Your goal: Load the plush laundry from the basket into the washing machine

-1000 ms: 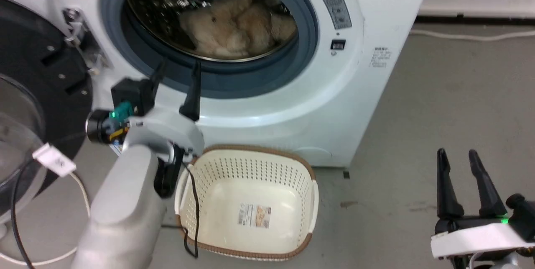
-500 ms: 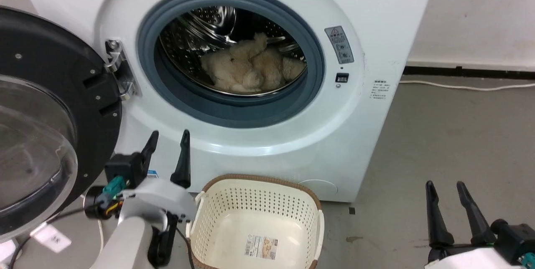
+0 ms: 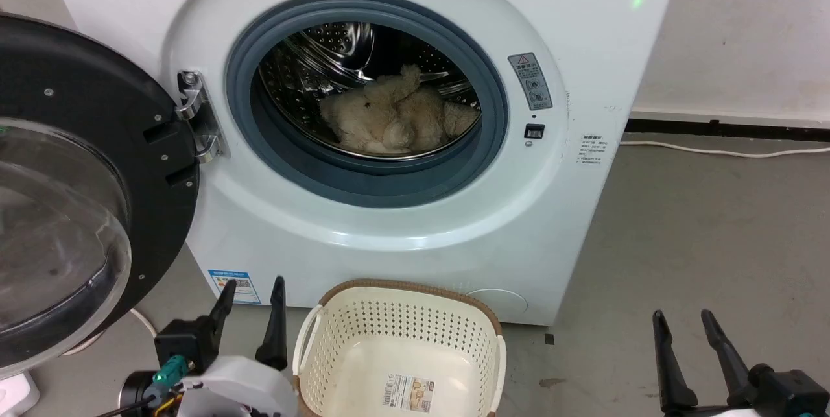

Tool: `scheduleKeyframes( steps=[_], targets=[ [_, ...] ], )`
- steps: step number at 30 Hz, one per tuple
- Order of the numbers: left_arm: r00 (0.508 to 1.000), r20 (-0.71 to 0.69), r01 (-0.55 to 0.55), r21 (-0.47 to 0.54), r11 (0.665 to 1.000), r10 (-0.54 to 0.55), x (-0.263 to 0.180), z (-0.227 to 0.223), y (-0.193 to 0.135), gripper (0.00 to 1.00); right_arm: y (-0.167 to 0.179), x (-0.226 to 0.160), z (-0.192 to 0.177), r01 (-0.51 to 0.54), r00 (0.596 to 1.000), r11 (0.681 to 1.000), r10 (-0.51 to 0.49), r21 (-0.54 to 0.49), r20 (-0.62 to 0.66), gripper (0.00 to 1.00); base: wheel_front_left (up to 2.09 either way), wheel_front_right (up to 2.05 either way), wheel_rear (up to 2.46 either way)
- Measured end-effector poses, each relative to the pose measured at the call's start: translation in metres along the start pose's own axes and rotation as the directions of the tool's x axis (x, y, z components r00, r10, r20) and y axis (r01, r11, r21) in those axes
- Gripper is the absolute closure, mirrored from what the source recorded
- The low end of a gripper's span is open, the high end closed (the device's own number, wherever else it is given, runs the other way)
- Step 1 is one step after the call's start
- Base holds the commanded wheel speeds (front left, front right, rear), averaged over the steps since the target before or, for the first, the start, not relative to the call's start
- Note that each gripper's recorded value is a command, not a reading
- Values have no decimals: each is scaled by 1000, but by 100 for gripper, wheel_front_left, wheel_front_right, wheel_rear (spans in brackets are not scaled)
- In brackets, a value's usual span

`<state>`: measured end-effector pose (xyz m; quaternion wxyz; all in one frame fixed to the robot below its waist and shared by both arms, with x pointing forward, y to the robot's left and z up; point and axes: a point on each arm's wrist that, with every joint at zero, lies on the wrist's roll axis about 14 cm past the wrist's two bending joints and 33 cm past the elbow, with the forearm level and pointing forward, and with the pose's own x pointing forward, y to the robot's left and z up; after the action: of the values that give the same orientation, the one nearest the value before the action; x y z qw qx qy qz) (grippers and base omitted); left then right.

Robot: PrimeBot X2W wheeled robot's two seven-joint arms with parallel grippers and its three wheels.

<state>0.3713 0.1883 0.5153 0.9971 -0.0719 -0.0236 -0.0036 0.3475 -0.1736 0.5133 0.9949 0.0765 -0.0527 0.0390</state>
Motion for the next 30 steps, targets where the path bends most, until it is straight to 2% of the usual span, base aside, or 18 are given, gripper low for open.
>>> scheduleKeyframes(
  steps=[13, 30],
  targets=[
    [995, -50, 88, 114, 990, -83, -12, -14, -9, 0, 2, -7, -13, -5, 999, 1000, 5, 0, -48, 0, 0, 0, 0],
    [998, -13, 60, 92, 994, -59, -10, -8, -6, 0, 3, -8, -21, -8, 997, 1000, 8, 5, -71, 0, 0, 0, 0]
  ],
)
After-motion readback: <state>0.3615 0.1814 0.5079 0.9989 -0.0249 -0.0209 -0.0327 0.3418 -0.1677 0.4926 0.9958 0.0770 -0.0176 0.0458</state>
